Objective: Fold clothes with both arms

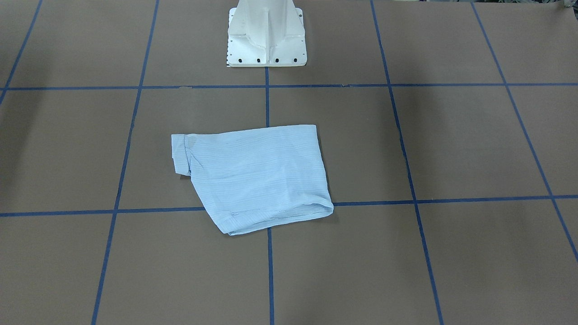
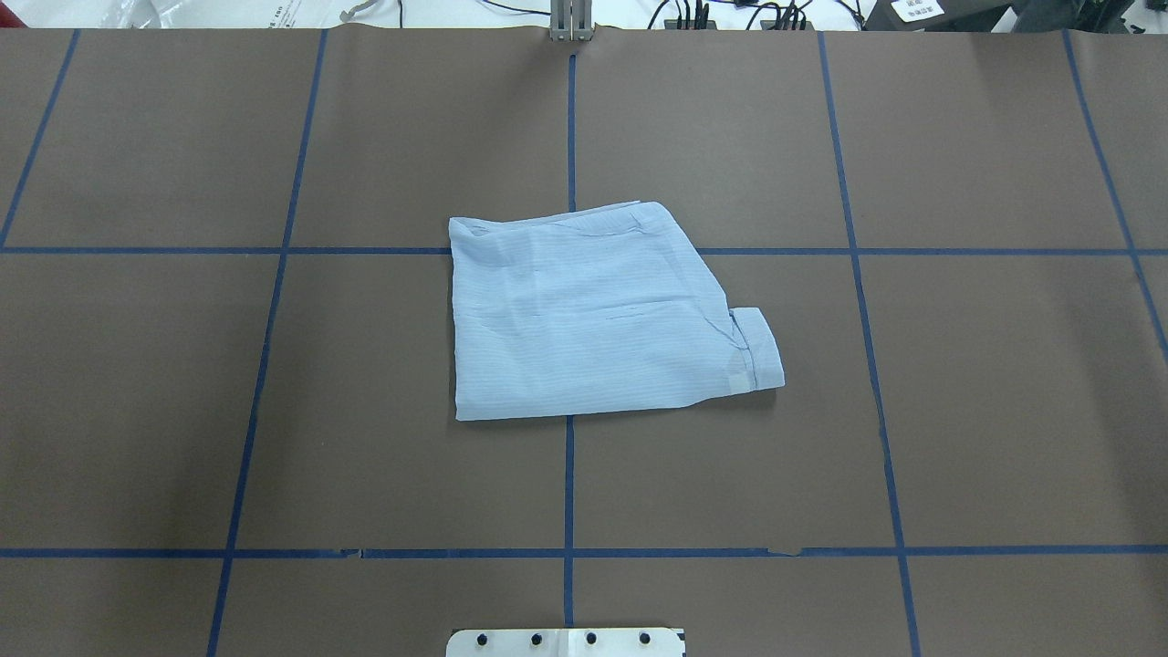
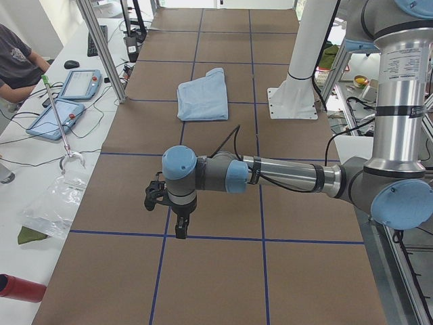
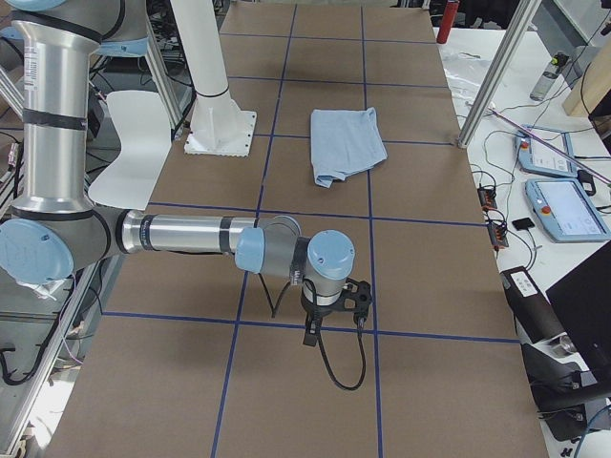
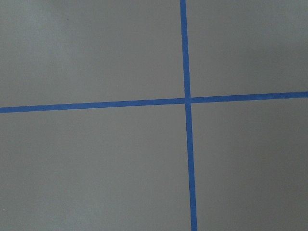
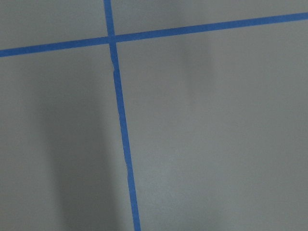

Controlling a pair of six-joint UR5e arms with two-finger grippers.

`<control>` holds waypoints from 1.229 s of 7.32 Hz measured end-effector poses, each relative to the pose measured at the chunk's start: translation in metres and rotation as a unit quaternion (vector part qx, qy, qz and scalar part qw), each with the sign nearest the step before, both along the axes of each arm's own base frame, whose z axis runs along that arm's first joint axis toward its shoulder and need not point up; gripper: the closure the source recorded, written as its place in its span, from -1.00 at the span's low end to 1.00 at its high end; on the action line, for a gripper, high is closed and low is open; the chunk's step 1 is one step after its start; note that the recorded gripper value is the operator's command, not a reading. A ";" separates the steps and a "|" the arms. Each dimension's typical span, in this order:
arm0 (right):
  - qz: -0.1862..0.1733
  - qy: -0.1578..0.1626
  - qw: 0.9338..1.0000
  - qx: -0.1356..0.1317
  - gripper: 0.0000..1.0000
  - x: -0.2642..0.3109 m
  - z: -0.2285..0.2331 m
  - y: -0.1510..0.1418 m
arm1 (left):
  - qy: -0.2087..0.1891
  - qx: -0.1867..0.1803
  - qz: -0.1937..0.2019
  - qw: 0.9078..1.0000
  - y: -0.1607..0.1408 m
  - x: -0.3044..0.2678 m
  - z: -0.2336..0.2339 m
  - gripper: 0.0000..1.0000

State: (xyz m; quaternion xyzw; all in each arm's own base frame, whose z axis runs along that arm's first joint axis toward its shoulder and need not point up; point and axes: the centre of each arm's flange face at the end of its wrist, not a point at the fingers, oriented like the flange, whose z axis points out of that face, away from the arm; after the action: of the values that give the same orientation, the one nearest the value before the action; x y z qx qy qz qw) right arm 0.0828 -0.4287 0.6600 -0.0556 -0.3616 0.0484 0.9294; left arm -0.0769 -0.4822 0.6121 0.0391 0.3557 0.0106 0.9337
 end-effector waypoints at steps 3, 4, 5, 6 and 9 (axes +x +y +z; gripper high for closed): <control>0.000 0.001 1.000 0.003 -1.00 0.000 -0.002 -0.003 | 0.000 0.001 0.000 1.000 0.000 0.000 -0.001 -0.99; 0.000 0.001 1.000 0.003 -1.00 0.000 -0.002 -0.003 | 0.000 0.000 0.000 1.000 0.000 0.000 0.000 -0.99; 0.000 0.001 1.000 0.003 -1.00 0.000 -0.002 -0.003 | 0.000 -0.001 0.000 1.000 0.000 0.000 0.002 -0.99; 0.000 0.001 1.000 0.003 -1.00 0.001 -0.003 -0.003 | 0.001 -0.002 0.000 1.000 0.000 0.000 0.003 -0.99; 0.001 0.002 1.000 0.003 -1.00 0.001 -0.002 -0.003 | 0.002 -0.002 0.001 1.000 0.000 0.000 0.004 -0.99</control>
State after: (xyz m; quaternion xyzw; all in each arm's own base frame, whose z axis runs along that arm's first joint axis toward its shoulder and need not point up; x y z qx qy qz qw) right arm 0.0834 -0.4316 0.6575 -0.0527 -0.3603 0.0481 0.9301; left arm -0.0766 -0.4826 0.6161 0.0371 0.3574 0.0104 0.9332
